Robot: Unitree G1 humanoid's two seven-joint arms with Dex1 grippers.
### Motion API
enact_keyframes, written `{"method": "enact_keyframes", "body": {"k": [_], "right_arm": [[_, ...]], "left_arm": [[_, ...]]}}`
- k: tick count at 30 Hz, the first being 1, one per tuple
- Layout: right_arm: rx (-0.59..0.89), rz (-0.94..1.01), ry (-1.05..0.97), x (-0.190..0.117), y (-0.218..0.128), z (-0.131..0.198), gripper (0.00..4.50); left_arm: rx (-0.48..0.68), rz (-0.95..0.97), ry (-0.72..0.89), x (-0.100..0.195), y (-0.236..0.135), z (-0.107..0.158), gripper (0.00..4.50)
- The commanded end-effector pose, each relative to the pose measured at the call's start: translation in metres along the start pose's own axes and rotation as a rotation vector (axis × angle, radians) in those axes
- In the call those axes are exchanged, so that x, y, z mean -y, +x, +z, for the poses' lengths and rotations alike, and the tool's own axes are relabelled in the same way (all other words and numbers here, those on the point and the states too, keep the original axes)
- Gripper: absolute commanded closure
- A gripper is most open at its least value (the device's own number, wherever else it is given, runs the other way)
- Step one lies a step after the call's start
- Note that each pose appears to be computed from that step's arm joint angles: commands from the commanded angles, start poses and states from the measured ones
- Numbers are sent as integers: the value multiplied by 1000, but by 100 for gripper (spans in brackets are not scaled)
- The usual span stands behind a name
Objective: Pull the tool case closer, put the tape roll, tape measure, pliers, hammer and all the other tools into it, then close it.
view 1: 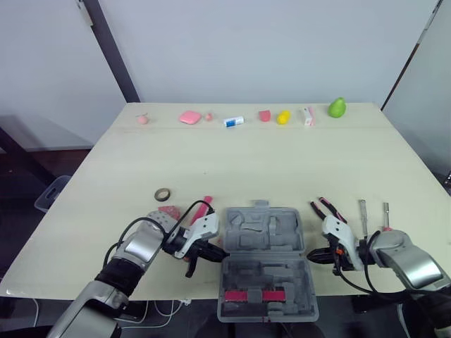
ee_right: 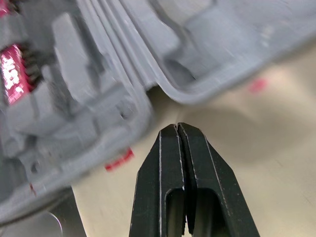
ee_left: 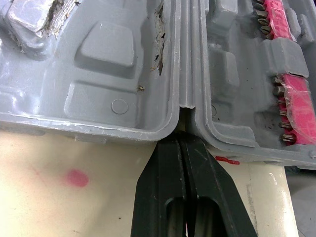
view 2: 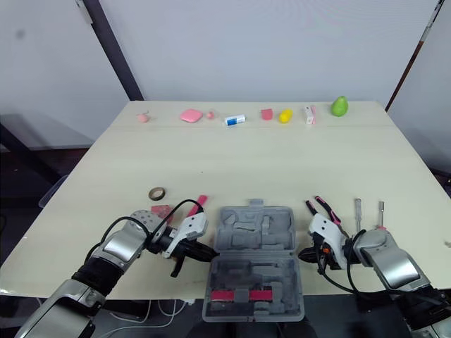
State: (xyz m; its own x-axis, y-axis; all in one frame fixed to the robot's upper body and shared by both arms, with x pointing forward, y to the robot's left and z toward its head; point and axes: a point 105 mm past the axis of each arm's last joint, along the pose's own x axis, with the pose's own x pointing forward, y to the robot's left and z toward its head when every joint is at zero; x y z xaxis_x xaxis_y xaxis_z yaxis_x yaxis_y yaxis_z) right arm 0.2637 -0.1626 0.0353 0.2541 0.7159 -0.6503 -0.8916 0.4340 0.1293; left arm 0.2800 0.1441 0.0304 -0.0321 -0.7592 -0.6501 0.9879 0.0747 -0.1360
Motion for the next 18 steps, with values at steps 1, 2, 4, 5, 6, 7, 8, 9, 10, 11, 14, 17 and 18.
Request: {"method": "enact_keyframes", "body": {"k": [1,2,4,5,6,7,8,9,10,11,14,17,18], "right_arm": [[35,-35,-6,4,-16,2,447],[39,-45,-3,5,-19,2,447],[50,-62,-4,6,-23,1,447],[60,-70,-6,6,-25,1,447],[86,-78,-11,6,-28,3,447],[115,-94,-12,7,-31,5,447],[139,-111,-11,8,-34,6,447],[160,-127,-15,8,-36,7,447],[176,-135,-20,8,-38,7,447],[191,-144,-29,7,-39,8,447],[281,-207,-73,7,-46,13,447],[386,-250,-106,2,-53,16,447],[412,-266,-113,1,-55,16,447]], "left_arm": [[-36,-1,-29,2,-2,-11,443],[-34,-6,-31,3,-2,-11,443],[-30,-8,-36,4,-3,-11,443],[-31,-5,-36,5,-4,-12,443],[-32,3,-39,4,-6,-13,443],[-31,11,-40,3,-7,-13,443],[-27,21,-40,2,-8,-13,443],[-23,25,-42,2,-8,-13,443],[-21,26,-44,2,-9,-14,443],[-21,25,-44,3,-9,-14,443],[-10,40,-38,2,-12,-13,443],[41,54,-16,4,-21,-4,443],[66,59,-10,4,-24,0,443]]}}
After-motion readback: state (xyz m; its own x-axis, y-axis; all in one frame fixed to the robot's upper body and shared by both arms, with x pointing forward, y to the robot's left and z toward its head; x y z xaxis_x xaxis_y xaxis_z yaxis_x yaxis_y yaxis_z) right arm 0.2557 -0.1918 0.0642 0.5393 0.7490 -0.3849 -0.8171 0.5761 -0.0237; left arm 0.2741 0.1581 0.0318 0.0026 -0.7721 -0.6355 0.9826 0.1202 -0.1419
